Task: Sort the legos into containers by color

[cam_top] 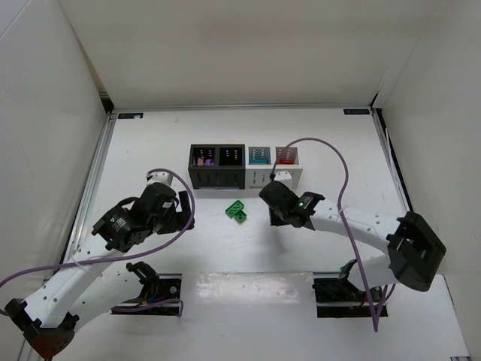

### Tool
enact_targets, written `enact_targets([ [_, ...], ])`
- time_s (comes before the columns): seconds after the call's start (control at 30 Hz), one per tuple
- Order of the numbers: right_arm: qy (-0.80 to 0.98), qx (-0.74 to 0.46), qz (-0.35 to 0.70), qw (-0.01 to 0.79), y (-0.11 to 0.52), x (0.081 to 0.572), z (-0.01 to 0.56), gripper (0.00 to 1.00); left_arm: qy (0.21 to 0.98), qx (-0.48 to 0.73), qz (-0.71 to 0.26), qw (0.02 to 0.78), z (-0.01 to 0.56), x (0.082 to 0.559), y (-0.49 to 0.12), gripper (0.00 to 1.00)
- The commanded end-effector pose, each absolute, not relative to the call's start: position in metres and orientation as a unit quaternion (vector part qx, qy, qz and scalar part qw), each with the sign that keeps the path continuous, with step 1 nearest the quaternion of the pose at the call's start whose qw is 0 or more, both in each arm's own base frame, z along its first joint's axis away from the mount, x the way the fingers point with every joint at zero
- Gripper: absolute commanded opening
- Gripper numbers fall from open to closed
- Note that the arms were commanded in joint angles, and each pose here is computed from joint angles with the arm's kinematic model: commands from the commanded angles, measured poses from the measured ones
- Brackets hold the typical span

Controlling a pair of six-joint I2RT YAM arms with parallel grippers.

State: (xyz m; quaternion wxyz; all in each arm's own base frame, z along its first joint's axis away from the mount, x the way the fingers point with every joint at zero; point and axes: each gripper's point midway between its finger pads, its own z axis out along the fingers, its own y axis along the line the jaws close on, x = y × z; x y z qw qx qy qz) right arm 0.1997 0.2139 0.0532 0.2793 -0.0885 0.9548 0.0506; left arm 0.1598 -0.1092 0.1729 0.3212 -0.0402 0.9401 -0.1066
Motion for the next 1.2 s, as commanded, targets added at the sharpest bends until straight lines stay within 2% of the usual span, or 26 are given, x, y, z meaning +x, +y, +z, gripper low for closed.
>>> enact_targets([
  [0.0,0.926,-0.128,0.082,0.345,0.242,0.221,0.117,0.27,0.935,-0.046,-0.119,0.331,0.177,0.162,-0.112,1.0],
  [0.17,0.898,-0.166,0.116,0.39,0.287,0.257,0.169,0.27,0.934,-0.05,-0.132,0.328,0.169,0.161,-0.117,1.0],
  [0.3,0.867,-0.183,0.153,0.438,0.329,0.306,0.219,0.27,0.939,-0.053,-0.123,0.318,0.162,0.159,-0.115,1.0],
  [0.37,0.859,-0.197,0.162,0.445,0.342,0.316,0.227,0.27,0.942,-0.054,-0.113,0.311,0.158,0.158,-0.113,1.0],
  [0.4,0.867,-0.206,0.15,0.429,0.349,0.326,0.207,0.27,0.942,-0.054,-0.114,0.312,0.159,0.158,-0.113,1.0],
  [0.43,0.855,-0.206,0.162,0.447,0.359,0.336,0.228,0.27,0.942,-0.054,-0.116,0.311,0.158,0.158,-0.114,1.0],
  [0.63,0.852,-0.212,0.178,0.444,0.387,0.369,0.229,0.27,0.943,-0.055,-0.112,0.308,0.158,0.159,-0.114,1.0],
  [0.8,0.852,-0.211,0.176,0.445,0.39,0.373,0.23,0.4,0.943,-0.051,-0.112,0.308,0.158,0.159,-0.115,1.0],
  [0.9,0.855,-0.21,0.172,0.442,0.389,0.371,0.227,0.57,0.944,-0.042,-0.109,0.308,0.158,0.161,-0.116,1.0],
  [1.07,0.851,-0.206,0.169,0.452,0.384,0.366,0.239,0.61,0.943,-0.027,-0.123,0.309,0.162,0.167,-0.127,1.0],
  [1.17,0.846,-0.213,0.168,0.459,0.383,0.364,0.247,0.67,0.945,-0.022,-0.13,0.301,0.158,0.17,-0.135,1.0],
])
